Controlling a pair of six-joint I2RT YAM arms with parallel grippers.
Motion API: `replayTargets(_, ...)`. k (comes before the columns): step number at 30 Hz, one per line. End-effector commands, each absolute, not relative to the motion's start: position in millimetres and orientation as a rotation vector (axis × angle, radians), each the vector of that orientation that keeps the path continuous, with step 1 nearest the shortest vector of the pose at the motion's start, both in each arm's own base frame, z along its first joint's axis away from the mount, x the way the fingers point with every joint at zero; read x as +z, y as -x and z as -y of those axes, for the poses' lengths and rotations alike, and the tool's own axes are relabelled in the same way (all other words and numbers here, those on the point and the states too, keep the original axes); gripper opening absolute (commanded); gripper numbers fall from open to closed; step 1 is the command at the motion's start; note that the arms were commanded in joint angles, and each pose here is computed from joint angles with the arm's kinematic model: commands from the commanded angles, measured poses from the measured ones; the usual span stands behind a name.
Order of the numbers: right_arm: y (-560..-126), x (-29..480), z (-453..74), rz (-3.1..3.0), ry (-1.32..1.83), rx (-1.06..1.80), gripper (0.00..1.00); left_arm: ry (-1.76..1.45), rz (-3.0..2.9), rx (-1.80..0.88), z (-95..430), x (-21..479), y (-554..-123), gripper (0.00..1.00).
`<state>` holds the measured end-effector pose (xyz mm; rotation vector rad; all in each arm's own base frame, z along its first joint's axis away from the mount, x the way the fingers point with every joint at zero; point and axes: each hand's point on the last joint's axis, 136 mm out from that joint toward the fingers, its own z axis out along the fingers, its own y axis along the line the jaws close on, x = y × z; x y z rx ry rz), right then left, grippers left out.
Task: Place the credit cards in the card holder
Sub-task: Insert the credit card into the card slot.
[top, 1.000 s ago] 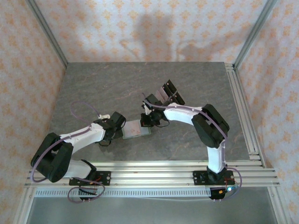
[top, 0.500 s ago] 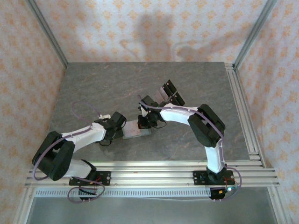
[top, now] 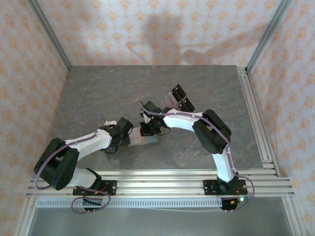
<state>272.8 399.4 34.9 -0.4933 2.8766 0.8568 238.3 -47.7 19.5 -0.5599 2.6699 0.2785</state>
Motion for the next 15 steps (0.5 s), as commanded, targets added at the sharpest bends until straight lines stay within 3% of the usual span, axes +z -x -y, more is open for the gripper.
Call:
replayTargets(1,-273.1,41.0,-411.5,-2.870,0.494,0.896,0.00,0.566,-2.676,0.280,47.1,15.0,-239.3,1.00)
replayTargets(15,-282.4,52.3,-385.3,-2.830,0.509,0.703,0.00,0.649,-2.568,0.335,28.6,34.4,-234.8,1.00)
